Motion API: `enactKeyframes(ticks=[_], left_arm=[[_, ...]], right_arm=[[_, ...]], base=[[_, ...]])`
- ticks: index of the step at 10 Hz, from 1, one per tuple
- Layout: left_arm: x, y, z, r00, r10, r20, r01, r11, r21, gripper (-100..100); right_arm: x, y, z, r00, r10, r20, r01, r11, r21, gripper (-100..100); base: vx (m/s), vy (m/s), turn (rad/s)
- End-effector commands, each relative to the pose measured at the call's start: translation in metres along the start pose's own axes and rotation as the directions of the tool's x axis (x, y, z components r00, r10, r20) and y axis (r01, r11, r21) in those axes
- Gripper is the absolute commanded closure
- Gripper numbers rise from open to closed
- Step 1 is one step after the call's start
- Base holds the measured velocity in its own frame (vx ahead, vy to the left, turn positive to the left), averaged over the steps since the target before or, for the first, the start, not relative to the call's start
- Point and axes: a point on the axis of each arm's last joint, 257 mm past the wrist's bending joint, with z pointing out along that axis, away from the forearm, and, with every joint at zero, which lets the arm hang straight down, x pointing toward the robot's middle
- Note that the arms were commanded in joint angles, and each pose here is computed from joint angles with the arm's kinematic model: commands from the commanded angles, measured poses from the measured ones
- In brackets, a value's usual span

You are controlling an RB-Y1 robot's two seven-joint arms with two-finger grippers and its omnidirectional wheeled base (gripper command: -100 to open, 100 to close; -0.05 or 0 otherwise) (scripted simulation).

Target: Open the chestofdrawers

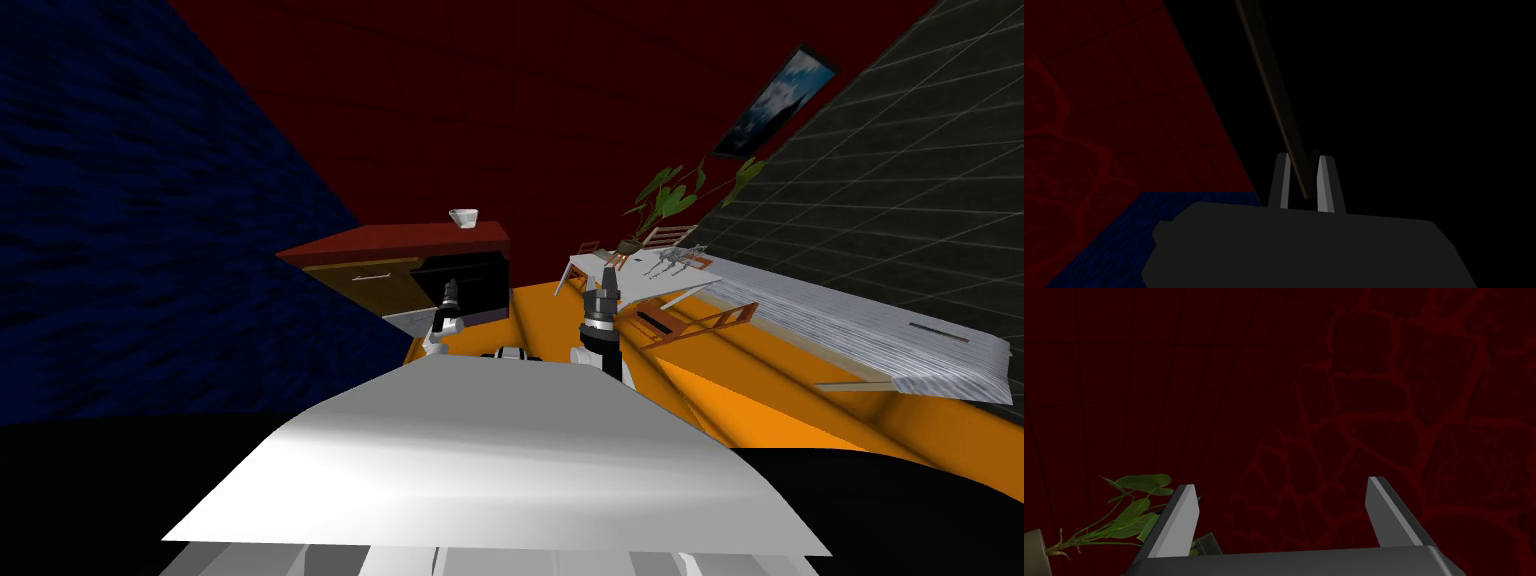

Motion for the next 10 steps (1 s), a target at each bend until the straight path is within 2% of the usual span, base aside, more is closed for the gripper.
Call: enactKeyframes(ticks=[1, 2, 3, 5, 8, 10], left_arm=[[-0.01, 0.003, 0.009, 0.9994, 0.011, 0.032, -0.011, 0.9999, -0.008, 100], [-0.011, 0.004, 0.009, 0.9991, 0.02, 0.037, -0.019, 0.9998, -0.012, 100], [-0.018, 0.007, 0.015, 0.9983, 0.014, 0.057, -0.013, 0.9997, -0.019, 100], [-0.019, 0.008, 0.015, 0.9976, 0.029, 0.063, -0.028, 0.9993, -0.025, 100], [-0.033, 0.016, 0.028, 0.9936, 0.026, 0.11, -0.021, 0.9986, -0.048, 100], [-0.035, 0.018, 0.027, 0.9926, 0.04, 0.115, -0.034, 0.9979, -0.056, 100]], right_arm=[[0.0, 0.0, 0.0, 1.0, 0.0, 0.0, 0.0, 1.0, 0.0, 0], [0.0, 0.0, 0.0, 1.0, 0.0, 0.0, 0.0, 1.0, 0.0, 0], [0.0, 0.0, 0.0, 1.0, 0.0, 0.0, 0.0, 1.0, 0.0, 0], [0.0, 0.0, 0.0, 1.0, 0.0, 0.0, 0.0, 1.0, 0.0, 0], [0.0, 0.0, 0.0, 1.0, 0.0, 0.0, 0.0, 1.0, 0.0, 0], [0.0, 0.0, 0.0, 1.0, 0.0, 0.0, 0.0, 1.0, 0.0, 0]], base=[[-0.082, -0.009, -0.155], [-0.089, 0.005, -0.097], [-0.128, 0.008, -0.176], [-0.077, 0.005, -0.053], [-0.099, -0.007, -0.137], [-0.081, 0.0, -0.059]])
